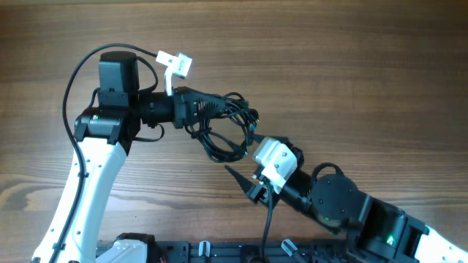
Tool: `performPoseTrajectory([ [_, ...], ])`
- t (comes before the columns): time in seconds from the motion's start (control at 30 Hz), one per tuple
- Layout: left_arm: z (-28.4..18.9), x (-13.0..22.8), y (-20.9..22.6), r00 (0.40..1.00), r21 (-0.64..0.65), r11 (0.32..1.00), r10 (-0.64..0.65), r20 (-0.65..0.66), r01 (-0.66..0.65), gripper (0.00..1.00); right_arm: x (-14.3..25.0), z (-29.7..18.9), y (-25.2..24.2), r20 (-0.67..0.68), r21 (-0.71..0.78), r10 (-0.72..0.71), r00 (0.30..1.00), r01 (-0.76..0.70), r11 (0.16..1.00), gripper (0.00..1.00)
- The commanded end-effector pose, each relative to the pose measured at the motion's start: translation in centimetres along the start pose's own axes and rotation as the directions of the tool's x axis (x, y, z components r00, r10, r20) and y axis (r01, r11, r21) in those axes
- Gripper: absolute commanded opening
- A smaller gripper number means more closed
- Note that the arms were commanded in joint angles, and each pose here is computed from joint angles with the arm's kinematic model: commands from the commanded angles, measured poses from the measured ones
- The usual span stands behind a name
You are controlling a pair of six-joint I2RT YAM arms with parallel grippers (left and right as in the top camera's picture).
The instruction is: Untangle cables
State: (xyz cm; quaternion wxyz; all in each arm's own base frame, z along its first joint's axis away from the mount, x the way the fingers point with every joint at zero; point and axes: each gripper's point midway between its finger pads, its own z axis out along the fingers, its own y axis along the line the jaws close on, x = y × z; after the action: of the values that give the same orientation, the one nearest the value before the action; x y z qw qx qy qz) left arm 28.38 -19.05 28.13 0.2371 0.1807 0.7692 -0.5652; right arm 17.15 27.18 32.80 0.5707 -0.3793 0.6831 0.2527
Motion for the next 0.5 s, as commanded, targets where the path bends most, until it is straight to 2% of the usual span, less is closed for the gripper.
performPoseTrajectory([
  [0.0, -0.3, 0.5, -2.6, 0.991, 0.159, 0.979, 0.130, -0.010, -0.127, 0.04, -1.4, -0.4, 1.0, 0.039, -0.067, 0.043, 0.998, -0.040, 0.997, 0.70],
  [0.07, -0.3, 0.6, -2.7, 0.990, 0.165, 0.977, 0.138, -0.010, -0.135, 0.04, -1.8, -0.4, 1.0, 0.055, -0.068, 0.069, 0.996, -0.065, 0.996, 0.69],
  [0.13, 0.1, 0.8, -3.0, 0.988, 0.174, 0.974, 0.153, -0.019, -0.147, 0.04, -2.1, -0.3, 1.0, 0.062, -0.072, 0.138, 0.988, -0.134, 0.988, 0.55],
  [0.17, 0.3, 1.0, -3.2, 0.986, 0.183, 0.970, 0.167, -0.025, -0.160, 0.04, -2.0, -0.1, 0.7, 0.058, -0.058, 0.141, 0.988, -0.138, 0.989, 0.52],
  [0.23, 0.7, 1.3, -3.5, 0.981, 0.195, 0.964, 0.191, -0.033, -0.182, 0.04, -2.1, -0.1, -0.8, 0.065, -0.003, 0.156, 0.986, -0.156, 0.988, 0.51],
  [0.3, 0.8, 1.4, -3.6, 0.979, 0.198, 0.962, 0.201, -0.035, -0.190, 0.04, -4.3, -1.3, -3.1, 0.110, 0.039, 0.197, 0.974, -0.202, 0.979, 0.53],
  [0.37, 0.8, 1.5, -3.6, 0.979, 0.200, 0.961, 0.200, -0.036, -0.189, 0.04, -4.7, -2.1, -4.6, 0.076, 0.058, 0.211, 0.974, -0.216, 0.975, 0.62],
  [0.47, 0.6, 1.7, -4.6, 0.979, 0.258, 0.948, 0.202, -0.038, -0.186, 0.04, -0.2, -1.6, -6.8, -0.090, 0.112, 0.283, 0.955, -0.272, 0.956, 0.72],
])
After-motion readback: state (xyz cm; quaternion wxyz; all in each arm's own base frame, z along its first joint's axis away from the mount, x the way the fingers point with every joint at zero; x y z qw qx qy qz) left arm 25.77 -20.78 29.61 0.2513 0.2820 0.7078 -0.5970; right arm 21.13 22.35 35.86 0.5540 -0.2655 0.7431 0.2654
